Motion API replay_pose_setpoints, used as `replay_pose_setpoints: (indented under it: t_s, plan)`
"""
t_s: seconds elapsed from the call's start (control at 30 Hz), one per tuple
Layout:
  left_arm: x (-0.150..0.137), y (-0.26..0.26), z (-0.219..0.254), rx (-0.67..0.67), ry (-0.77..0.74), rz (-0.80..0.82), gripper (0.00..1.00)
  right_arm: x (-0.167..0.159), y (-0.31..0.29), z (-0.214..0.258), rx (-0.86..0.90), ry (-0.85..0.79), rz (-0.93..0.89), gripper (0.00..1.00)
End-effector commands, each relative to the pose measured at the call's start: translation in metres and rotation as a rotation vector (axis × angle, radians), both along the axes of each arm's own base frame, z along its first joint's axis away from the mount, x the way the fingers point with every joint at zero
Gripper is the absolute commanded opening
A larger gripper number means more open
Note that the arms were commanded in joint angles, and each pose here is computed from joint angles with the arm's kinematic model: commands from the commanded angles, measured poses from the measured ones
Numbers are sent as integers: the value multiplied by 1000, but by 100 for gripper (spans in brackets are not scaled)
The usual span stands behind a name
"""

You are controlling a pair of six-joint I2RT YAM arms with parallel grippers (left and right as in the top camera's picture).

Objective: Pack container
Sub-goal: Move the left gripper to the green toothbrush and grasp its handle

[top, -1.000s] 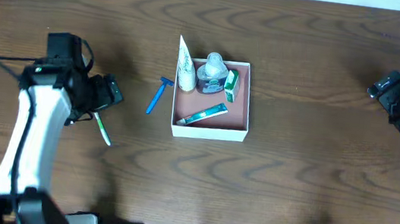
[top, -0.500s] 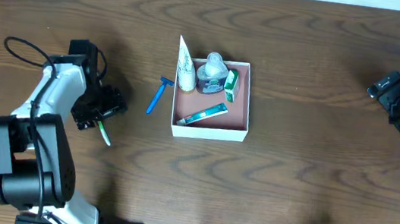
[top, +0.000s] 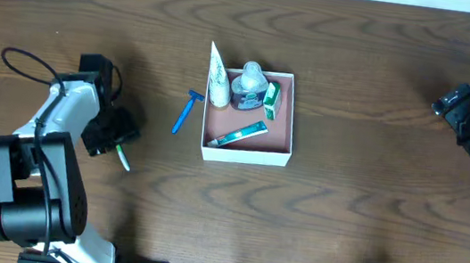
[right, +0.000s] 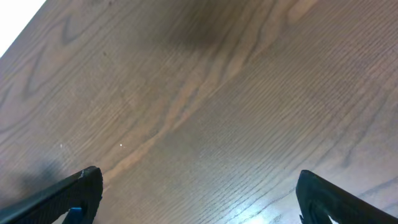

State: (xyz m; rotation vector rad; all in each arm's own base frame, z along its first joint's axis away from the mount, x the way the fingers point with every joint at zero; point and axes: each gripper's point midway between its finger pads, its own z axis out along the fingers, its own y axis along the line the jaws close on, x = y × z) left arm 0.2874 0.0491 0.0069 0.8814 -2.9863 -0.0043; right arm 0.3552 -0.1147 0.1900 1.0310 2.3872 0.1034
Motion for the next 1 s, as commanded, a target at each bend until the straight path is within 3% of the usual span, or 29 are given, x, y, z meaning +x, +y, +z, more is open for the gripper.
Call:
replay_pose_setpoints:
  t_s: [0.0,0.17,0.73,0.87,0.97]
  plan:
    - [-5,4,-6,17,13,-7,60,0,-3,5,-4,-11,-17,99]
    - [-2,2,-6,4,4,-7,39,0,-3,5,-3,-11,-17,99]
    - [-20,-5,-30,-17,14,-7,37,0,-3,5,-3,-11,-17,99]
    - [-20,-5,-31,-17,13,-7,13,0,-3,5,-4,-11,-17,99]
    - [-21,-5,-31,-18,14,-7,6,0,-3,5,-3,-11,-17,99]
